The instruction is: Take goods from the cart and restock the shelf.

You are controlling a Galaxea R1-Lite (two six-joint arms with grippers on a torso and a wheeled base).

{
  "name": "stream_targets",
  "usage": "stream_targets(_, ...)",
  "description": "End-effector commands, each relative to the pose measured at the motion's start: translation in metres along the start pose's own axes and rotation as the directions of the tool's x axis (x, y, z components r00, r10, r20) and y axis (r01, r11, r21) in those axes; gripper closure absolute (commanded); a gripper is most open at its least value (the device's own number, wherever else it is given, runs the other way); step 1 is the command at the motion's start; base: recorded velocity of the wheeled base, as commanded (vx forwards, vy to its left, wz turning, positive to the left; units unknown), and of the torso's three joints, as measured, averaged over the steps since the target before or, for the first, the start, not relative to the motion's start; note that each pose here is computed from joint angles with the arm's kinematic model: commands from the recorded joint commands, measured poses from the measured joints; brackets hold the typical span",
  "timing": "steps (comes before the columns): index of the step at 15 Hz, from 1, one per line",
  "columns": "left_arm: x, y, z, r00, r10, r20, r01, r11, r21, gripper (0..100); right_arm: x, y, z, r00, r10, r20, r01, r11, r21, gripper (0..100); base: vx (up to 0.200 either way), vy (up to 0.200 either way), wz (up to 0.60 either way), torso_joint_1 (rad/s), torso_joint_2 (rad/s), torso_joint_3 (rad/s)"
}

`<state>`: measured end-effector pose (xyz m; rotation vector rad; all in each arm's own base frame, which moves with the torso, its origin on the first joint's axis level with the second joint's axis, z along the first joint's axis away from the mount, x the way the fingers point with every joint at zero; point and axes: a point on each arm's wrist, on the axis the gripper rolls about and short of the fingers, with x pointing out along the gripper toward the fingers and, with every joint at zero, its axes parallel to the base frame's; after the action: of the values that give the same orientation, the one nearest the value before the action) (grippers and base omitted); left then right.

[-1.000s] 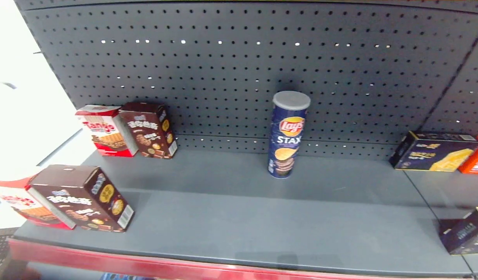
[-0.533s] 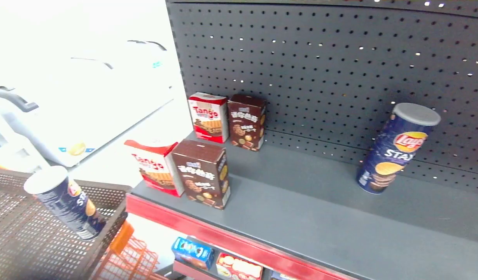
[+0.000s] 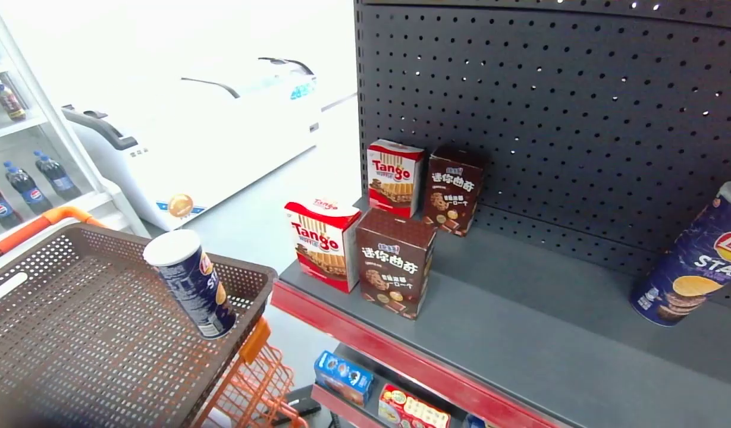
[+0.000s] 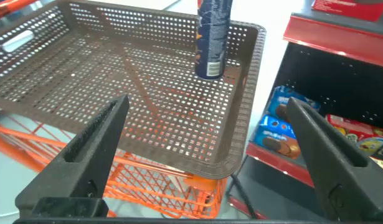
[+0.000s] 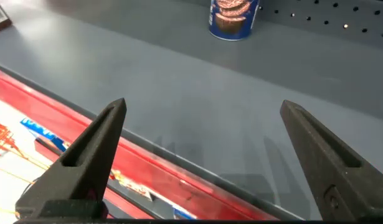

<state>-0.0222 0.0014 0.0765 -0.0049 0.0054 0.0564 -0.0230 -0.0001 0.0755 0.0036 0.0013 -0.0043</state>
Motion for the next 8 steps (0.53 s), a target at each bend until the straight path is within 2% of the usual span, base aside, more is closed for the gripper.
stream_targets(1,0.000,0.000,0.000,1.000,0.002,-0.001,-0.002,1.000,-0.001,0,0.000,0.000,0.000,1.000,0.001,-0.002,-0.001,1.000,-0.001,0,0.000,0.000,0.00,0.000,0.00,0.000)
stream_targets(3,-0.001,0.000,0.003,1.000,0.000,0.010,0.000,1.000,-0.002,0,0.000,0.000,0.000,1.000,0.000,-0.002,0.000,1.000,-0.001,0,0.000,0.000,0.00,0.000,0.00,0.000)
stream_targets(4,-0.003,0.000,0.033,0.999,-0.023,0.036,0.023,1.000,0.006,0,0.000,0.000,0.000,1.000,0.001,-0.002,-0.001,1.000,-0.001,0,0.000,0.000,0.00,0.000,0.00,0.000)
stream_targets(5,0.012,-0.001,0.053,0.994,-0.052,-0.096,0.054,0.998,0.014,0,0.000,0.000,0.000,1.000,0.000,-0.002,0.000,1.000,-0.001,0,0.000,0.000,0.00,0.000,0.00,0.000)
stream_targets(6,0.028,-0.002,0.067,0.984,-0.060,-0.167,0.063,0.998,0.014,0,0.000,0.000,0.000,1.000,0.000,-0.002,0.000,1.000,-0.001,0,0.000,0.000,0.00,0.000,0.00,0.000)
stream_targets(7,0.036,-0.003,0.074,0.980,-0.047,-0.196,0.051,0.999,0.016,0,0.000,0.000,0.000,1.000,0.000,-0.002,0.000,1.000,-0.001,0,0.000,0.000,0.00,0.000,0.00,0.000)
stream_targets(8,0.053,-0.005,0.077,0.963,-0.037,-0.268,0.046,0.999,0.026,0,0.000,0.000,0.000,1.000,0.000,-0.002,0.000,1.000,-0.001,0,0.000,0.000,0.00,0.000,0.00,0.000)
